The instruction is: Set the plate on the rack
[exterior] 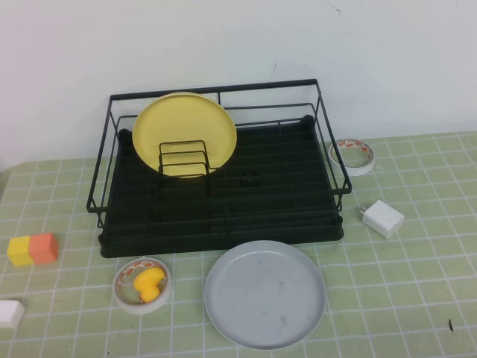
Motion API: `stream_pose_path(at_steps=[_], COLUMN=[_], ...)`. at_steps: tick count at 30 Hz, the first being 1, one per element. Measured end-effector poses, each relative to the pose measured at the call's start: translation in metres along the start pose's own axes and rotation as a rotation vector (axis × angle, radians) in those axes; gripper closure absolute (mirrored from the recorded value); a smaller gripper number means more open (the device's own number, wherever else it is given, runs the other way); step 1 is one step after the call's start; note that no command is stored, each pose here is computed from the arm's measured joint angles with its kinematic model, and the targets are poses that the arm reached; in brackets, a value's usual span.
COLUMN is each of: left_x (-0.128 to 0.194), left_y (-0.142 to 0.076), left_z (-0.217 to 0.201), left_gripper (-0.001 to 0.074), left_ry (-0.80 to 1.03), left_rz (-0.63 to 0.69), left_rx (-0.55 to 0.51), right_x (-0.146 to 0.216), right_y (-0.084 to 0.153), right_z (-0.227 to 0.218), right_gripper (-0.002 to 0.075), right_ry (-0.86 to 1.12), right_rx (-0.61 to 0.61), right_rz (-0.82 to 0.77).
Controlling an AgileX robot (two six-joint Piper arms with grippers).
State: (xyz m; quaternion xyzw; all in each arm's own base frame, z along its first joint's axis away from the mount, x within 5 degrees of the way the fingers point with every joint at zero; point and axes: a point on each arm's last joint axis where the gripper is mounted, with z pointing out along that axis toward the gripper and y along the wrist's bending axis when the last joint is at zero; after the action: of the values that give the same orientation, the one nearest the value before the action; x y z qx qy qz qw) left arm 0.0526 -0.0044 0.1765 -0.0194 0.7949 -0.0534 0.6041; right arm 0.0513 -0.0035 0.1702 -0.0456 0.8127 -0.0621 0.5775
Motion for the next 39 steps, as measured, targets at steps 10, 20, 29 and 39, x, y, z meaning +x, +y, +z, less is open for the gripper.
stream_pose_path(at_steps=[10,20,29,39], left_x=[0.0000,0.0000,0.0000,-0.0044], left_y=[0.0000,0.0000,0.0000,-0.0001], left_z=[0.0000,0.0000,0.0000,0.0001], left_gripper=[0.0736,0.0736,0.0736,0.0736], left_ry=[0.000,0.000,0.000,-0.053], left_rz=[0.002,0.002,0.002,0.002], left_rx=[0.000,0.000,0.000,0.001], right_x=[-0.0002,-0.0054,-0.0057,-0.0081], right_y=[0.0005,0.0003,0.0003,-0.0001], right_z=[0.0000,0.0005,0.0004,0.0002], right_gripper=[0.0726,0.0727,0.0727,0.0727], right_ry=[-0.003,-0.073,-0.077,-0.103], right_rx=[-0.006,-0.001,-0.001,0.003], right_rz=[0.014,0.021,0.022,0.019])
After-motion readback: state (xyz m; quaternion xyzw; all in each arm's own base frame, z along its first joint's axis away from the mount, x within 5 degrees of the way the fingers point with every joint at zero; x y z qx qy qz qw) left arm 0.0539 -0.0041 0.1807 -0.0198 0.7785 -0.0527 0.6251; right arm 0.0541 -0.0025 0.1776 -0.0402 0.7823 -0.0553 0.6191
